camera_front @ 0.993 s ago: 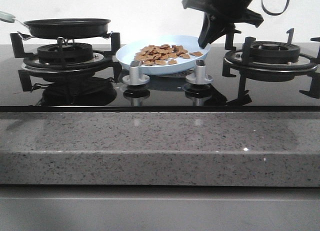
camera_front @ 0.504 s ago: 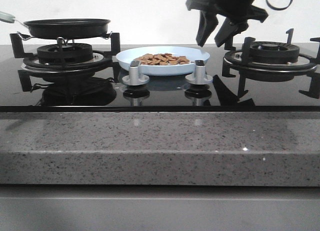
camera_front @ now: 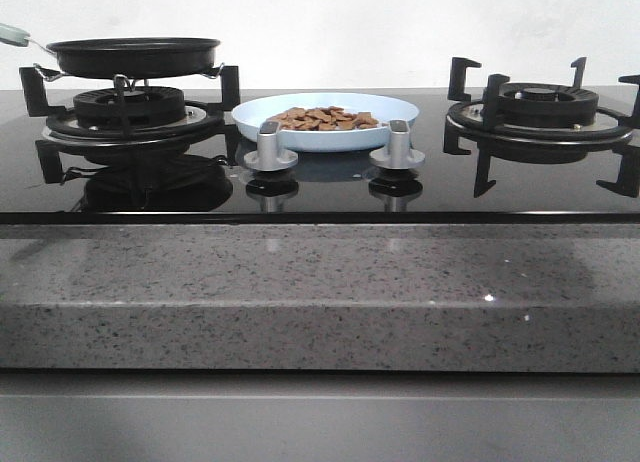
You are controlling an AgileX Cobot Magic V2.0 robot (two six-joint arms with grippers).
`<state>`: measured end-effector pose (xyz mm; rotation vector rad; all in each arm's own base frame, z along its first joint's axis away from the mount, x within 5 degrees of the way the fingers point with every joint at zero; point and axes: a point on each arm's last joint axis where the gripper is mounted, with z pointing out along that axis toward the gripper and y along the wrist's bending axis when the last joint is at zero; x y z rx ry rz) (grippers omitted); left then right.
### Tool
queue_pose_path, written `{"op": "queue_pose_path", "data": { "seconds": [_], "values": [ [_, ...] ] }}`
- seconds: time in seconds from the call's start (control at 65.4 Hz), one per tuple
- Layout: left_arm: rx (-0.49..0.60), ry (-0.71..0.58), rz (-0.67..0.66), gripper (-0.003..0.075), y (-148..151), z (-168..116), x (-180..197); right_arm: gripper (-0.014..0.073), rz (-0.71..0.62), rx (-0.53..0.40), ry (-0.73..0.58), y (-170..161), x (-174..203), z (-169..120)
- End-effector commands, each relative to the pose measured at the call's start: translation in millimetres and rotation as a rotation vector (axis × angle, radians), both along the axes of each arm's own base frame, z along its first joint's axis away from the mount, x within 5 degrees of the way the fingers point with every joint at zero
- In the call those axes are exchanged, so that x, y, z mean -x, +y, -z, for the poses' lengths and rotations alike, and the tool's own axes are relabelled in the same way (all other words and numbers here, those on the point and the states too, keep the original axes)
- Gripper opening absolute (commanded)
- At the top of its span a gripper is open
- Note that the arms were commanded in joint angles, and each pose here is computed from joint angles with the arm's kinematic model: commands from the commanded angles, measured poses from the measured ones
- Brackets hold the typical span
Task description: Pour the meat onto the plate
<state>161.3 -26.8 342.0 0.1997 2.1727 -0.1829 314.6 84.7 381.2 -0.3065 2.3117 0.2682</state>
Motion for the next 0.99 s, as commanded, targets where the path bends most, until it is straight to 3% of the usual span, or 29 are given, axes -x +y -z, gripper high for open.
{"op": "queue_pose_path", "data": {
  "seconds": [0.0, 0.168, 0.504, 0.718, 0.978],
  "values": [
    [0.029, -0.098, -0.011, 0.0384, -1, -15, -2, 0.0400, 0.009, 0.008, -0.140, -12, 41, -22],
    [0.029, -0.098, -0.011, 0.0384, -1, -15, -2, 0.0400, 0.009, 0.048, -0.135, -30, 107, -6],
    [0.029, -0.098, -0.011, 0.0384, -1, -15, -2, 0.0400, 0.017, 0.021, -0.176, -54, 211, 27],
    [0.029, -0.098, -0.011, 0.0384, -1, -15, -2, 0.0400, 0.016, 0.010, -0.208, -61, 244, 36],
    [0.029, -0.103, -0.012, 0.0384, -1, -16, -2, 0.0400, 0.032, -0.009, -0.184, -63, 251, 39]
  ]
}}
